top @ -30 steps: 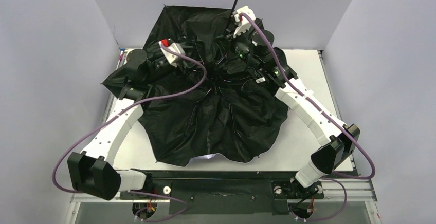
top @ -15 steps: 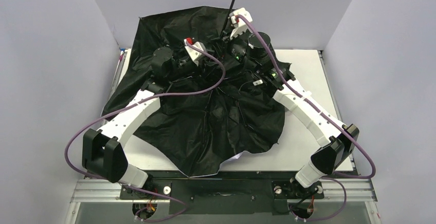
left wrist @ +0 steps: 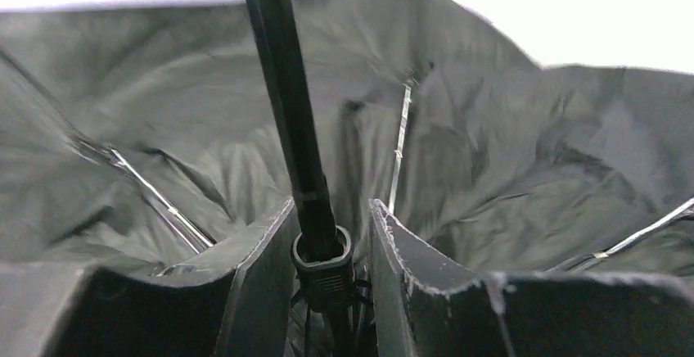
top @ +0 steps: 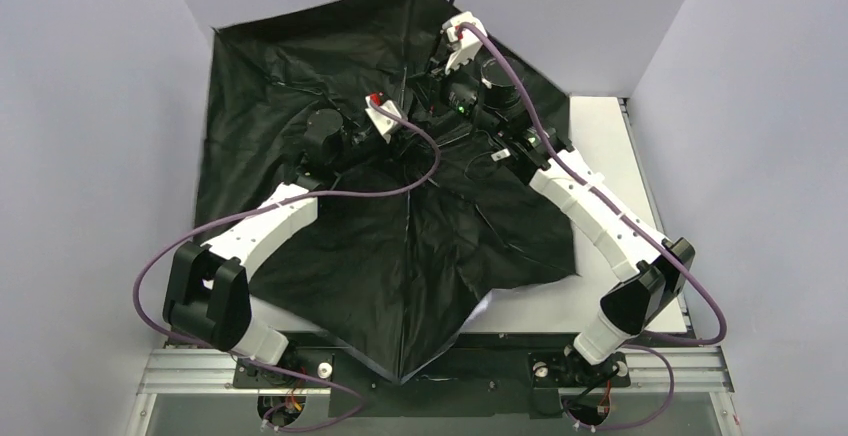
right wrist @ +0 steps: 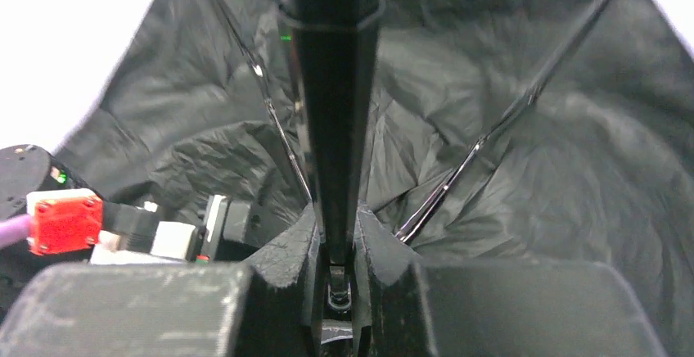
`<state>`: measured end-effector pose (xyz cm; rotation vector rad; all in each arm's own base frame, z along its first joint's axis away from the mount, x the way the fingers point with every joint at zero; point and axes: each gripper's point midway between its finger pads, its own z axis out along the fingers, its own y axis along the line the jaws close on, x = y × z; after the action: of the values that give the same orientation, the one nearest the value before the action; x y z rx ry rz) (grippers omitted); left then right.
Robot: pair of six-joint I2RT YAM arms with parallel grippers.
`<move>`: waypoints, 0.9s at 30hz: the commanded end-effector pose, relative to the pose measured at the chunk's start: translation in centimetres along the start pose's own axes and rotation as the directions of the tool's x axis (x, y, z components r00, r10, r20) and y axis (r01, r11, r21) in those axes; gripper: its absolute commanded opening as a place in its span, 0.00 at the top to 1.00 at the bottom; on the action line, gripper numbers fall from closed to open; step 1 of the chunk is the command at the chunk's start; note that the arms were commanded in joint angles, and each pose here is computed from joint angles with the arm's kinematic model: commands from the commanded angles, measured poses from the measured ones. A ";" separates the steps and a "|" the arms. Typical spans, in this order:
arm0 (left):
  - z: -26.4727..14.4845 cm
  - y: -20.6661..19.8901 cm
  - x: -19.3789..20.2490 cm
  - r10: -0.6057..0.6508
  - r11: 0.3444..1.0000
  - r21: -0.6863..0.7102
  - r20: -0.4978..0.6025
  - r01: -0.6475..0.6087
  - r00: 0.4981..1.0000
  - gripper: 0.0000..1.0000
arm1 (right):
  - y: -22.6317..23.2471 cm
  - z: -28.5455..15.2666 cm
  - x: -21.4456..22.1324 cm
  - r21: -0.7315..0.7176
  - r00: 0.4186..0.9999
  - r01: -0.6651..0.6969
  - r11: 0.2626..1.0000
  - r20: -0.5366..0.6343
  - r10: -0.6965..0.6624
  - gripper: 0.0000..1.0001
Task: Open the umbrella
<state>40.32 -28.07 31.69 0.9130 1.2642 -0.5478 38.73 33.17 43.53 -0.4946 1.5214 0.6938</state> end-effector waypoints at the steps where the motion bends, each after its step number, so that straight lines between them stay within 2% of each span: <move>1: -2.3 1.9 7.9 -0.021 0.997 -0.082 -0.194 0.005 0.981 0.68 | 2.5 -3.5 -12.2 -0.119 0.949 -0.003 0.993 0.313 0.041 1.00; 6: -2.9 1.3 10.8 -0.054 0.995 -0.092 -0.270 0.030 0.961 0.67 | 2.6 -4.1 -14.3 -0.159 0.931 -0.007 0.987 0.360 0.064 1.00; 10: -3.2 1.6 11.1 -0.063 0.994 -0.104 -0.276 0.035 0.959 0.67 | 2.4 -4.3 -14.4 -0.155 0.930 0.006 0.988 0.364 0.051 1.00; 14: -2.8 1.8 7.7 -0.032 0.996 -0.091 -0.202 0.014 0.979 0.66 | 1.9 -3.7 -12.3 -0.141 0.948 0.013 0.990 0.316 0.032 1.00; 21: -1.9 1.6 -2.0 0.038 0.997 -0.068 -0.018 -0.039 0.999 0.60 | 1.7 -2.7 -7.9 -0.140 0.976 0.030 0.990 0.217 0.002 1.00; 27: -0.8 0.2 -5.5 0.076 0.996 -0.052 0.027 -0.075 0.997 0.59 | 1.9 -2.1 -4.9 -0.148 0.988 0.023 0.989 0.156 0.000 1.00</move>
<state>39.71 -27.46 32.45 0.9218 1.2852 -0.4960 38.42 33.16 43.36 -0.5483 1.5048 0.7969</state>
